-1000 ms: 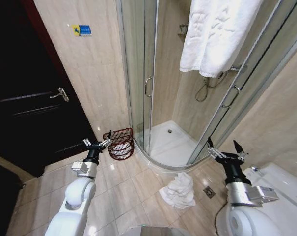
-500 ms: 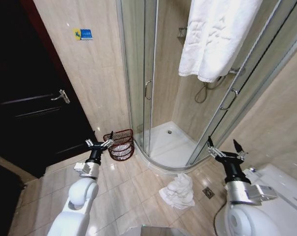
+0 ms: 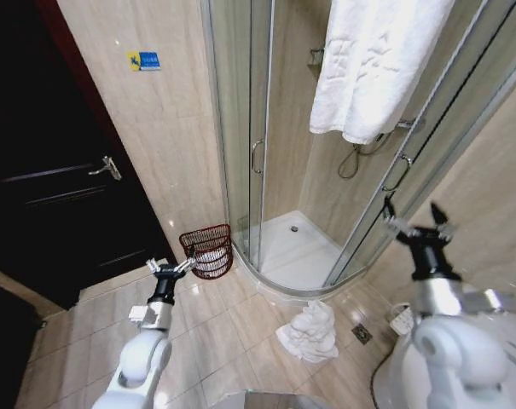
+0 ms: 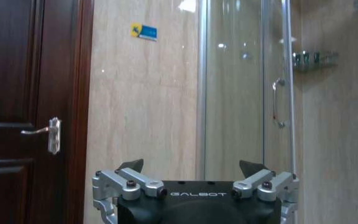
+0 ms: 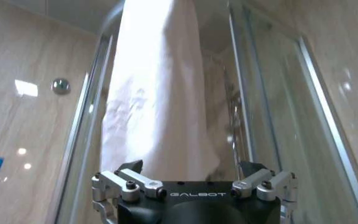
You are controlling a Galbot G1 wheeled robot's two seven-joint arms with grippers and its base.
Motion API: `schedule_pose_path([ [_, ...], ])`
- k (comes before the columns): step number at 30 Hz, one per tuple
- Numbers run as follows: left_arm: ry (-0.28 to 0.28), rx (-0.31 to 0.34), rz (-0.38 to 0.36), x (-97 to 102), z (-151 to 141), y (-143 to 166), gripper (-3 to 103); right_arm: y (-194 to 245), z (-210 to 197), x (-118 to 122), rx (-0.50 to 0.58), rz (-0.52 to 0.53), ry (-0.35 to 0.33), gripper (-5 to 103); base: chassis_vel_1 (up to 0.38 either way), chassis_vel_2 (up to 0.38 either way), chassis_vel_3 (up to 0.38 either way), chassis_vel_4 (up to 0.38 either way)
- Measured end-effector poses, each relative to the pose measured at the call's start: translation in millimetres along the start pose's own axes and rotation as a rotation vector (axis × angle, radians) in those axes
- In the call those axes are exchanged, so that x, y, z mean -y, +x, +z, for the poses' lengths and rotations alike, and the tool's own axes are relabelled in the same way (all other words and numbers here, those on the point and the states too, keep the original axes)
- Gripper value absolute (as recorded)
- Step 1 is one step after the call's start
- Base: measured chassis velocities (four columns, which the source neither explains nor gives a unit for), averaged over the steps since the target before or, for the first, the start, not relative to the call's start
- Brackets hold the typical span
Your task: Discard the used towel into the hamper.
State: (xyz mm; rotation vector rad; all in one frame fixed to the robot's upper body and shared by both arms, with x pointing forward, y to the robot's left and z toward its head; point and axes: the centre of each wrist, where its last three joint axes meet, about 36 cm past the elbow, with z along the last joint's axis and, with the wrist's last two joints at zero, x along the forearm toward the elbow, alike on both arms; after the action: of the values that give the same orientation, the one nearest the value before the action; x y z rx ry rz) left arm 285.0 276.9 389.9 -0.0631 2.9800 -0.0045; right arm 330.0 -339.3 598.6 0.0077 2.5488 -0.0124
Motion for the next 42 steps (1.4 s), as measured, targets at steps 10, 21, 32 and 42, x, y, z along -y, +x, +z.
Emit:
schedule_pose_path([
  [10,-0.02,-0.016,-0.045,-15.7,10,11,100,-124,-35,69,0.07,-0.021,0.146,100,0.0,0.0,0.0,0.0],
  [21,-0.028,0.002,-0.092,-29.0,5,10,100,-219,-102,42,0.195,-0.148,0.108,100,0.0,0.0,0.0,0.0],
  [32,-0.022,0.006,-0.097,-29.3,7,9,100,-288,-151,-8,0.277,-0.162,0.092,100,0.0,0.0,0.0,0.0],
  [42,0.004,0.039,-0.086,-21.1,5,-6,100,-364,-185,-36,0.261,-0.145,0.085,100,0.0,0.0,0.0,0.0],
])
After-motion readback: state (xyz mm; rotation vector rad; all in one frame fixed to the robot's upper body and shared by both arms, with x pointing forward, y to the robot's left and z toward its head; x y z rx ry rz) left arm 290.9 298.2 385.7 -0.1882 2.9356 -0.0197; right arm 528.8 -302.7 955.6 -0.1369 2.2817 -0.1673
